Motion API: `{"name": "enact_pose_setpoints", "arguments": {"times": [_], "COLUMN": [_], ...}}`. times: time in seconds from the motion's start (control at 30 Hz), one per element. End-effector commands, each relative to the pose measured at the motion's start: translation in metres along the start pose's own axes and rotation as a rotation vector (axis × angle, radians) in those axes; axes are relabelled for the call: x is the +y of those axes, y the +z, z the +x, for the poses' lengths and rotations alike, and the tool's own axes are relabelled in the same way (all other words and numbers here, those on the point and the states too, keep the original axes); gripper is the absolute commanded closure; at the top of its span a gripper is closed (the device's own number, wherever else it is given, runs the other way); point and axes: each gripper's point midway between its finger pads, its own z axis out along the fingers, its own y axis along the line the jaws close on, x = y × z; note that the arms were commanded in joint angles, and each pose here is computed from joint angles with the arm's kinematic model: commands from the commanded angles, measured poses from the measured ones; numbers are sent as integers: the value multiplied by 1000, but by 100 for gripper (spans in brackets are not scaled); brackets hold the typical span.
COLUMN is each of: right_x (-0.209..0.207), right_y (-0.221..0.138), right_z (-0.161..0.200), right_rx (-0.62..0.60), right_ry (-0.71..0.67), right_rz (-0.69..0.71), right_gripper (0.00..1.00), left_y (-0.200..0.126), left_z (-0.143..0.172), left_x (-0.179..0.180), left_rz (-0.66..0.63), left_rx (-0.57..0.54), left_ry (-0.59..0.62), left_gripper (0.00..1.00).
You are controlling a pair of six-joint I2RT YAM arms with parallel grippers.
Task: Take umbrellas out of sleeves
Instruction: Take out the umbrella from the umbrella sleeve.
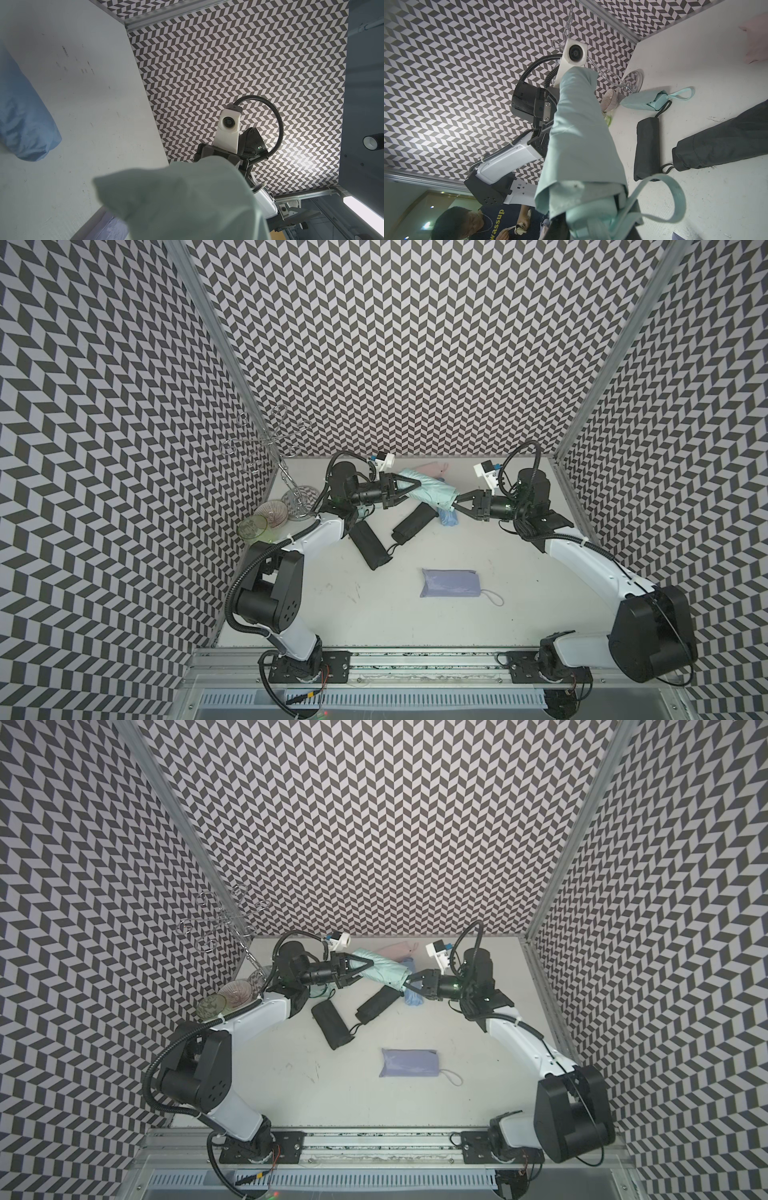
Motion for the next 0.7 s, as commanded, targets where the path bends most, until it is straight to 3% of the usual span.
{"name": "enact_pose_setpoints", "arguments": {"times": [0.0, 0.2, 0.53, 0.67], "right_x": [29, 27, 28, 27], "right_y": [1, -1, -7, -11], "right_z": [-11, -10, -11, -14], "right_rx": [-35, -38, -53, -58], "right_ry": [-133, -128, -134, -137], "right_rz": [-80, -84, -90, -92], "right_gripper": [83, 85, 86, 86], "left_y": [11, 5, -3, -5], "left_z": [15, 8, 0, -8], "left_x": [-4, 4, 20, 24], "left_rz": [22, -25, -105, -155], "left_rx": [85, 69, 49, 36], "left_ry": [27, 43, 82, 139], "left_gripper": [69, 33, 5, 0]}}
